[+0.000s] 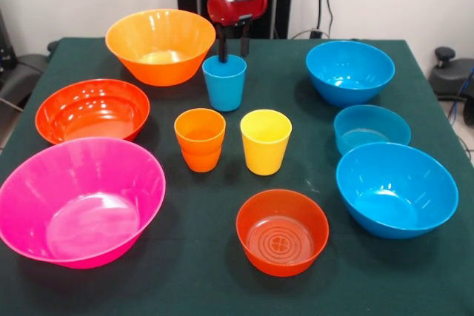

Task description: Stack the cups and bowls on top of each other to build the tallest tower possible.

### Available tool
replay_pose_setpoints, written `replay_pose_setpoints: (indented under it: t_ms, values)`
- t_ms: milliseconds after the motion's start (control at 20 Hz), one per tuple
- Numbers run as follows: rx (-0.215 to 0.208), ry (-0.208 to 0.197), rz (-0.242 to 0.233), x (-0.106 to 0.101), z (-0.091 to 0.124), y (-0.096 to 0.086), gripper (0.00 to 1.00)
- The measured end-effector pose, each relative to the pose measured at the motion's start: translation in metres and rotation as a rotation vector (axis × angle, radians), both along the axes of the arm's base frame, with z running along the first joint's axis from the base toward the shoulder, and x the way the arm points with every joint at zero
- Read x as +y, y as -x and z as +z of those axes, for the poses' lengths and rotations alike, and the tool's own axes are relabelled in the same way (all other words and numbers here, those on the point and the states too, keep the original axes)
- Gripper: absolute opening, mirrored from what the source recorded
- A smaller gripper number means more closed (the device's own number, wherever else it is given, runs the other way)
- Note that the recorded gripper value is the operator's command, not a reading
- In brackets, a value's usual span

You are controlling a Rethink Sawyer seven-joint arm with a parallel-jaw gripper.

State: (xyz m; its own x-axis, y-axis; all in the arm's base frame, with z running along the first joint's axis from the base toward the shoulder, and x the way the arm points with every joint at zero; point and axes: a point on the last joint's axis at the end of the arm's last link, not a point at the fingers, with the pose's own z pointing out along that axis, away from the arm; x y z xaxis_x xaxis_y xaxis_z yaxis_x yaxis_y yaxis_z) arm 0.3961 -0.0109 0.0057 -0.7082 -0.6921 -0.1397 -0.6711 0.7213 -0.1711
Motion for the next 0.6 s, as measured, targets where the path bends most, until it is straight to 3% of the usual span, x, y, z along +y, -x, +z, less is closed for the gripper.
replay_pose_setpoints:
  t_ms: [600]
  values:
    - [0.025,-0.008,-0.010,-0.006,-0.017,0.013,1.00]
